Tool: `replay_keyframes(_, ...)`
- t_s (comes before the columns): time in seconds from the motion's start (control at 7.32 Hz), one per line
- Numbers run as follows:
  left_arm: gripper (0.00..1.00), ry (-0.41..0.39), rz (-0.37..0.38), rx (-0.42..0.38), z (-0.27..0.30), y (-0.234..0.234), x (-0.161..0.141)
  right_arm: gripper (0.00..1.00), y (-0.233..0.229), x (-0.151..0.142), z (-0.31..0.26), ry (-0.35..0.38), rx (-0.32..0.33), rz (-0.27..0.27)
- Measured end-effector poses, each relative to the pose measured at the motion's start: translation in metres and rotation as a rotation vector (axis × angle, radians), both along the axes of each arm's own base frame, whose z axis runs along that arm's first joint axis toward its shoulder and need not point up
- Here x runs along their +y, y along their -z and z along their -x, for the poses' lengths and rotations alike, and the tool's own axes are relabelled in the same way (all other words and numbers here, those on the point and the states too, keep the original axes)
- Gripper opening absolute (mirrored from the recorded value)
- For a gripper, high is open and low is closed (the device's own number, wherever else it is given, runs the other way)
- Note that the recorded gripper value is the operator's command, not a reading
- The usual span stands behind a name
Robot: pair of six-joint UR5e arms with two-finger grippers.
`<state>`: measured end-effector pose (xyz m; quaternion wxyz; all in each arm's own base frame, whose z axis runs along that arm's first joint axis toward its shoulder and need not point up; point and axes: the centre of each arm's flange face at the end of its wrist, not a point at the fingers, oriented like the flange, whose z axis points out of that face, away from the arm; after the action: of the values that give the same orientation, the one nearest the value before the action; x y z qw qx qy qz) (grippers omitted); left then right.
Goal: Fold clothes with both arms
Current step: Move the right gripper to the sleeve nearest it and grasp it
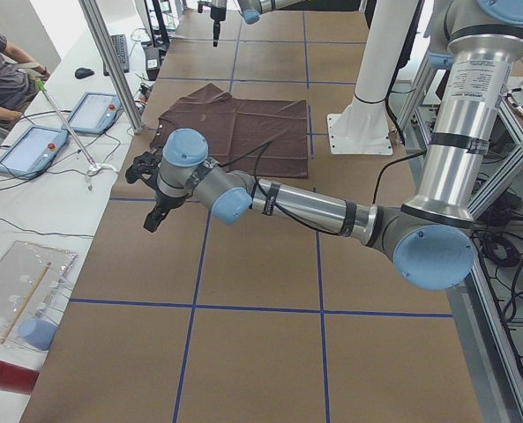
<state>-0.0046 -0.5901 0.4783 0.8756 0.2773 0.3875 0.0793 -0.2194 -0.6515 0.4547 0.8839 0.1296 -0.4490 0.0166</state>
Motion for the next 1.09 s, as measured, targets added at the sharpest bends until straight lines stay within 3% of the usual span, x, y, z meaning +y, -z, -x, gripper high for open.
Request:
replay_keyframes(0.14, 1.0, 0.009, 0.007, 0.017, -0.006, 0.004, -0.001, 1.0, 0.005, -0.01, 0.044, -0.056, -0.006, 0.013)
replay_keyframes(0.41, 1.0, 0.013, 0.006, 0.025, -0.01, 0.008, -0.003, 1.0, 0.006, -0.022, 0.11, -0.096, 0.032, 0.007)
replay_keyframes(0.96, 1.0, 0.015, 0.0, 0.026, -0.011, 0.013, -0.007, 0.99, 0.001, -0.024, 0.174, -0.076, 0.093, 0.012)
replay_keyframes(1.09, 1.0, 0.015, 0.0, 0.027, -0.011, 0.013, -0.007, 0.91, -0.003, -0.022, 0.177, -0.072, 0.099, 0.016)
